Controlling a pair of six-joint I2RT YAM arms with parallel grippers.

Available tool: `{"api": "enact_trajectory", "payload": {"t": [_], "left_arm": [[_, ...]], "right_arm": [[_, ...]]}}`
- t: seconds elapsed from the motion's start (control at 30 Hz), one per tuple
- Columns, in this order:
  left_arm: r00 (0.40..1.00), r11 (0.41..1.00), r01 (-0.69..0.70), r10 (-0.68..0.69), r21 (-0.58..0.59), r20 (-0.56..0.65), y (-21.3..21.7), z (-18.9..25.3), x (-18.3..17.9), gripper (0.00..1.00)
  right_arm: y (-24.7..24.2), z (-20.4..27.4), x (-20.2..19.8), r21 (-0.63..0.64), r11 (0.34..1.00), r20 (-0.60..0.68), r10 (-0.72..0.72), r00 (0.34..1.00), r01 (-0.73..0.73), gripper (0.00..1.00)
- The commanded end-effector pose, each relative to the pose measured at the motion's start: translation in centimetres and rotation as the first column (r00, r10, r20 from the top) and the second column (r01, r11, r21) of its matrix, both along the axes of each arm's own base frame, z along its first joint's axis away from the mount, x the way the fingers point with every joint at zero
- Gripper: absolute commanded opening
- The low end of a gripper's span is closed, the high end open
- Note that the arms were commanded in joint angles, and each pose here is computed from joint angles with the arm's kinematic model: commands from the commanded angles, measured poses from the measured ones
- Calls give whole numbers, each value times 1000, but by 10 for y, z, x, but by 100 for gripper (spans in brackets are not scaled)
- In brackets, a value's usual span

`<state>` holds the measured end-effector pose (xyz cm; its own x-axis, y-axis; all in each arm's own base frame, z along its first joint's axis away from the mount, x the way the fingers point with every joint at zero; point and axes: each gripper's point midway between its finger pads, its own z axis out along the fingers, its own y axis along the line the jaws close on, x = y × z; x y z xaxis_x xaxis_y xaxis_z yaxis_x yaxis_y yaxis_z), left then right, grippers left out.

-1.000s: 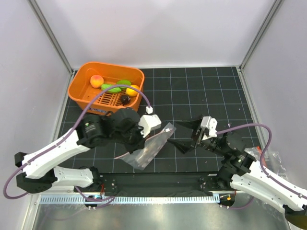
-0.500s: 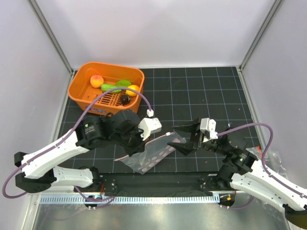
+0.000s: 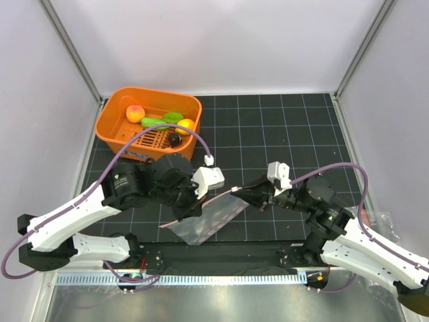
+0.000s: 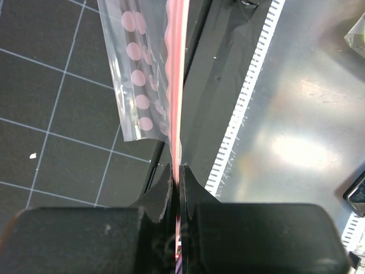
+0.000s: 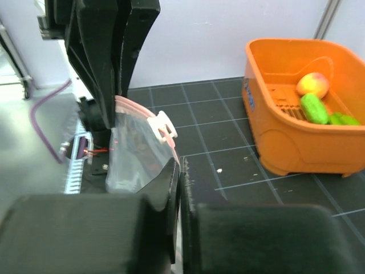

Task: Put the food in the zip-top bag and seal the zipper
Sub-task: Pick up the zipper food storage bag at the center of the board.

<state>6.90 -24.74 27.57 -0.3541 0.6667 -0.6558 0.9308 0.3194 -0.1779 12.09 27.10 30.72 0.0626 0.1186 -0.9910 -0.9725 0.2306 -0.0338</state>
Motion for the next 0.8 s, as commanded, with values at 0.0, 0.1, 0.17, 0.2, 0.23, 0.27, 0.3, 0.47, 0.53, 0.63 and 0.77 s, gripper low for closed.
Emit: {"api": "enact_trajectory", "payload": {"t": [0.0, 0.1, 0.17, 0.2, 0.23, 0.27, 0.3, 0.47, 0.53, 0.63, 0.77], "left_arm": [[999, 997, 26, -24, -67, 36, 0, 21, -2, 4], [997, 997, -4, 11, -80, 80, 4, 25, 5, 15], [995, 997, -25, 32, -78, 96, 6, 26, 9, 33], [993, 996, -39, 47, -79, 105, 6, 27, 12, 46], [988, 995, -75, 83, -68, 131, 7, 26, 21, 59], [984, 993, -97, 105, -60, 143, 7, 26, 25, 70], [981, 992, -112, 120, -63, 155, 7, 29, 29, 73], [966, 987, -136, 152, -89, 209, -11, 40, 47, 79], [963, 985, -132, 154, -108, 222, -20, 47, 52, 79], [956, 981, -123, 158, -153, 247, -30, 65, 58, 79], [947, 971, -114, 169, -208, 273, -40, 87, 64, 76]], "right_arm": [[-4, 32, -7, 70, 997, 30, 18, 999, -20, 3], [-5, 35, -9, 80, 997, 16, 22, 1000, -23, 1], [-6, 36, -10, 92, 996, 8, 20, 1000, -21, 1], [-5, 36, -9, 93, 995, 6, 21, 1000, -22, 1], [-5, 37, -9, 95, 995, -2, 21, 1000, -21, 1], [-4, 35, -8, 87, 996, -13, 17, 1000, -16, 1], [-3, 37, -8, 85, 996, -14, 20, 1000, -19, 1], [2, 34, -9, 73, 996, -30, 49, 998, -47, 1], [2, 35, -10, 75, 996, -41, 52, 998, -48, 1], [3, 36, -5, 78, 997, -85, 26, 996, -20, 1], [6, 35, -4, 68, 997, -115, 35, 993, -27, 1]]}}
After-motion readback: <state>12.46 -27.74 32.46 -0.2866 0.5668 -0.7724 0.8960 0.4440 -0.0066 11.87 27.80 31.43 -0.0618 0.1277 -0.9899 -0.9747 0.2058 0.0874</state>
